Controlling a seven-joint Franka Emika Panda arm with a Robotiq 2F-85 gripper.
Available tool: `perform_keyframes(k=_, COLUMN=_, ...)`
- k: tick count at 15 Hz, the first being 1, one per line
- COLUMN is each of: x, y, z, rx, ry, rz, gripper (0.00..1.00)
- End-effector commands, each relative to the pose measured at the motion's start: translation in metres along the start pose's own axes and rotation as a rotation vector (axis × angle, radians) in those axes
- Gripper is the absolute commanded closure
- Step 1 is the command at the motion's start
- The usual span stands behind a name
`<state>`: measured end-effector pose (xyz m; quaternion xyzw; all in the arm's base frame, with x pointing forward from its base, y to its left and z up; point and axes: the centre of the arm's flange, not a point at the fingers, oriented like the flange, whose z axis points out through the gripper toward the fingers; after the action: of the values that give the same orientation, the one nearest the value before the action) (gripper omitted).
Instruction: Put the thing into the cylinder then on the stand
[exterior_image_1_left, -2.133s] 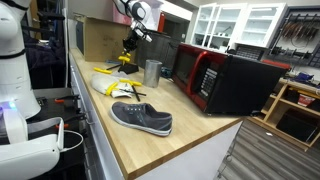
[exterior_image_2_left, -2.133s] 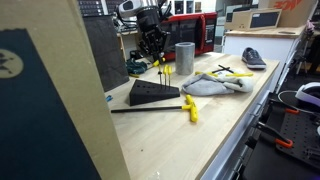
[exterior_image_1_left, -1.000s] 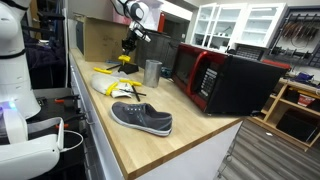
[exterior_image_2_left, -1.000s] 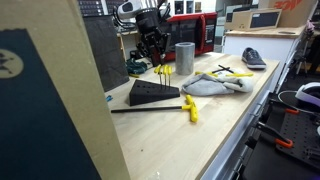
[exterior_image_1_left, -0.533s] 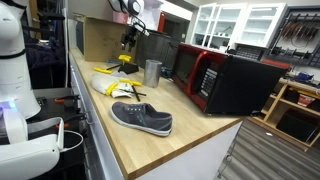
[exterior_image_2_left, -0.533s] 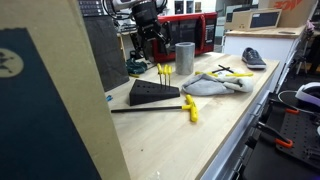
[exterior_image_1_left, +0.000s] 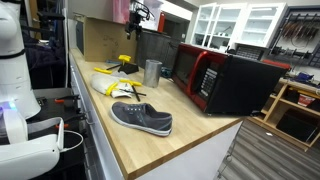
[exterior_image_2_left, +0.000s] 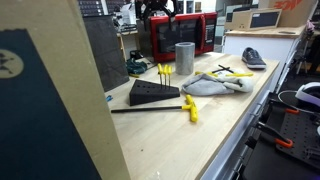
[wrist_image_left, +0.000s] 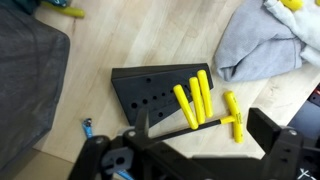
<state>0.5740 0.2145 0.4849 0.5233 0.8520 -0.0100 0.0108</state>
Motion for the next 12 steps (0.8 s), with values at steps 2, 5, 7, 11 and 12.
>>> perform_keyframes(k=2, x=-0.04, y=-0.06, z=-0.042, rx=-0.136, ry=0.068, rz=0.138, gripper=0.0)
perform_keyframes(k=5, x=-0.067, y=-0.087, z=-0.065, rx=-0.169, ry=0.152, rz=0.311, gripper=0.0)
perform_keyframes(k=7, x=-0.081, y=-0.103, z=-0.076, rx=-0.185, ry=0.201, rz=0.43, gripper=0.0)
perform_keyframes(k=11, x=-0.107, y=-0.129, z=-0.082, rx=-0.216, ry=0.274, rz=0.644, gripper=0.0)
perform_keyframes(k=12, x=-0.114, y=-0.135, z=-0.08, rx=-0.22, ry=0.284, rz=0.696, gripper=0.0)
